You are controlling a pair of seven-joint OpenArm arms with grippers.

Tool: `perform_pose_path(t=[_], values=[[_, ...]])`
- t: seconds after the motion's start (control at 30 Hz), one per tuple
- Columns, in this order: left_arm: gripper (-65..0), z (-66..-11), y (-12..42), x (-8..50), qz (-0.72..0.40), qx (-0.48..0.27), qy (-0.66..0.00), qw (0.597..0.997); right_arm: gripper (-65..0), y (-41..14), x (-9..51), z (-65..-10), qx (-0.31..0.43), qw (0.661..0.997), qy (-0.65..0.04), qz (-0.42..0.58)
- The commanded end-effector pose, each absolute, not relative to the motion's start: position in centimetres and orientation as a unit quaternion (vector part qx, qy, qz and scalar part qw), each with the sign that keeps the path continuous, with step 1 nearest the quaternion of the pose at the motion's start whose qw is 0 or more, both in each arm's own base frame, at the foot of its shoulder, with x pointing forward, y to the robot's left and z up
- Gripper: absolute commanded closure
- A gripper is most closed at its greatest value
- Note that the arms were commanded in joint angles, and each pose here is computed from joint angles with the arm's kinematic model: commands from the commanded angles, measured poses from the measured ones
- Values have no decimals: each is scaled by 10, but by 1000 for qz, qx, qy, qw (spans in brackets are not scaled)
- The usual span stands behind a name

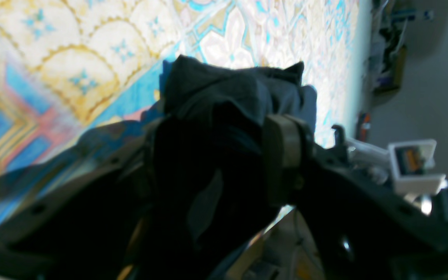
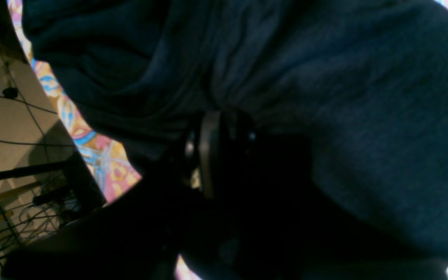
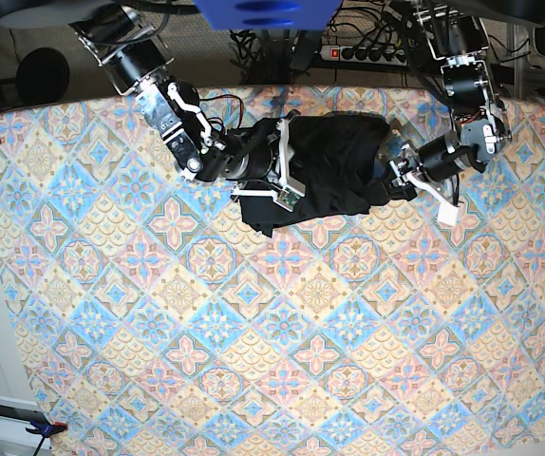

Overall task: Layout the t-shirt on the table in an organized manner, then fold the t-shirt properly
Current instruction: 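Fold the strip end with the left gripper onto the bundle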

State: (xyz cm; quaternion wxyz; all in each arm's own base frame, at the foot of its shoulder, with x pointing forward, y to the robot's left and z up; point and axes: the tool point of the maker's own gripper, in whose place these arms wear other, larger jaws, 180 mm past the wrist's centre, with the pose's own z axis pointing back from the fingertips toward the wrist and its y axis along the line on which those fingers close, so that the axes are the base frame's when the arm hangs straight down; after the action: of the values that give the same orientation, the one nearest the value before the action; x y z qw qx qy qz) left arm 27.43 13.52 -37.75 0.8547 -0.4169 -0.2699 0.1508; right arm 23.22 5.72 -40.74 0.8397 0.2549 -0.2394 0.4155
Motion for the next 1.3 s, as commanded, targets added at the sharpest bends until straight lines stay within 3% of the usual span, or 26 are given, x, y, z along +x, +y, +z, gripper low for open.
perform_pose_path(t=[0.0, 0.13, 0.3, 0.4, 0.63, 0.8, 0.97, 1.13, 1.27], values=[[-328, -364, 132, 286, 139, -428, -289, 845, -73, 61, 240, -397, 260, 833, -256, 417], [-263, -363, 121, 300, 129, -433, -288, 844, -73, 61, 240, -397, 260, 833, -256, 417], [-65, -363, 115, 324, 144, -441, -300, 834, -73, 61, 240, -397, 260, 833, -256, 416], [0, -357, 111, 333, 141, -443, -311, 829, -73, 62, 240, -395, 261, 831, -259, 417], [-6, -350, 116, 342, 135, -438, -322, 828, -73, 63, 241, -394, 261, 830, -262, 418], [-19, -369, 138, 328, 126, -389, -307, 859, -73, 63, 241, -394, 261, 830, -262, 418], [-117, -378, 151, 317, 132, -374, -298, 868, -73, 63, 241, -393, 261, 830, -262, 418], [-266, -360, 153, 319, 119, -383, -317, 860, -73, 64, 241, -391, 262, 828, -266, 419], [-288, -318, 159, 313, 99, -403, -365, 833, -73, 77, 249, -354, 278, 799, -324, 424]])
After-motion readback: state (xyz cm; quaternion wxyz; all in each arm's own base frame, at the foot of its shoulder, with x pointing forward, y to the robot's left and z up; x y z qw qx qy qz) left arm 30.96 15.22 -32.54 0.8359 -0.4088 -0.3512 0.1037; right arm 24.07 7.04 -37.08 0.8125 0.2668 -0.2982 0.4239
